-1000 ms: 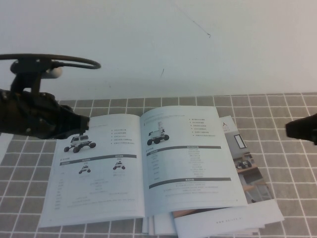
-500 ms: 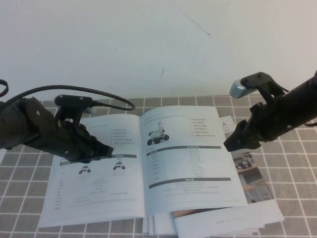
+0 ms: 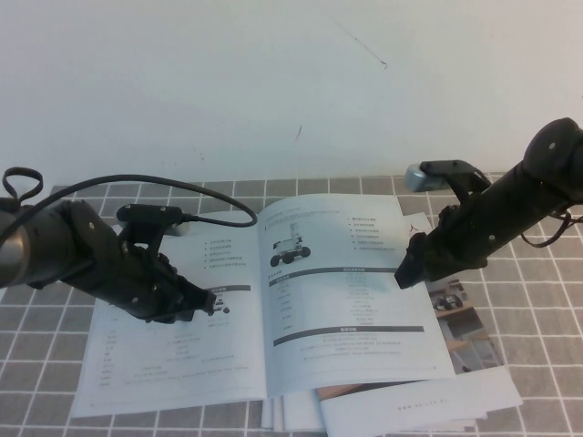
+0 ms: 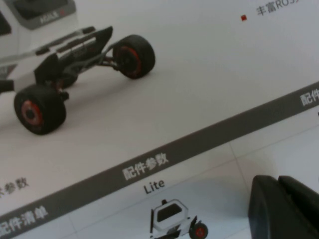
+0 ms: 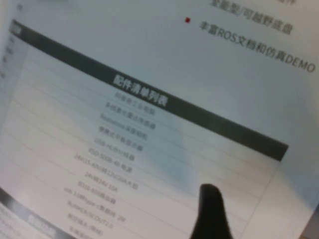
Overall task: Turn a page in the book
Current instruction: Open the closed book
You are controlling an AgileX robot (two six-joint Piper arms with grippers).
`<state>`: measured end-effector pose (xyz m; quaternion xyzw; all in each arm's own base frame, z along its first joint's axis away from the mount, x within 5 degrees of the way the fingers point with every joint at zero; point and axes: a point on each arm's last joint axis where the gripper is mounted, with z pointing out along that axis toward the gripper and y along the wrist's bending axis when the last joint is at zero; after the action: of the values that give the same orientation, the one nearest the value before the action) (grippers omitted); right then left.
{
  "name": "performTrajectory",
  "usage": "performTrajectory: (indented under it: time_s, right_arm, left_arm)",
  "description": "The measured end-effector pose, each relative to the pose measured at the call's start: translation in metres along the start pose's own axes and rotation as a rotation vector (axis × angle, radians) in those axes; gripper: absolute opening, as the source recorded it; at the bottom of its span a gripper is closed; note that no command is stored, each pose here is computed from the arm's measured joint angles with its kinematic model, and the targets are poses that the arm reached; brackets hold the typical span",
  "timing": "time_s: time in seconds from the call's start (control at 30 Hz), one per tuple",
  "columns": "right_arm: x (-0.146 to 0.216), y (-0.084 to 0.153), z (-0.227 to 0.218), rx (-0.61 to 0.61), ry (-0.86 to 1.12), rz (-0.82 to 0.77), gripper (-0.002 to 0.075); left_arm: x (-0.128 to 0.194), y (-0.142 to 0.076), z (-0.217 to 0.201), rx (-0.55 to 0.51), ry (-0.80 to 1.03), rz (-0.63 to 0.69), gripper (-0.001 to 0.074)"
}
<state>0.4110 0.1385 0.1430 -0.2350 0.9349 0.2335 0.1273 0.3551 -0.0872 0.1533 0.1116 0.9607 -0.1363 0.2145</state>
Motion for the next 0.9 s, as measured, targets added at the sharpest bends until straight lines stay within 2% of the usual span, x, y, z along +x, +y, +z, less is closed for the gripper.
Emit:
performTrajectory:
  time_s: [0.23,0.6,0.9]
  right_arm:
    - [0.003,0.001,0.002,-0.025,0.044,0.062,0.0462]
    - [0.001,0.01,0.005,-0.144,0.031,0.117,0.0461]
    - [0.0,0.007,0.003,-0.105,0.042,0.095,0.0461]
  left_arm:
    - [0.0,0.0,0.001,0.001,0.001,-0.028,-0.0003]
    - [0.0,0.0,0.001,0.003,0.0,-0.032,-0.0003]
    - [0.0,0.0,0.001,0.002,-0.004,-0.033,-0.0003]
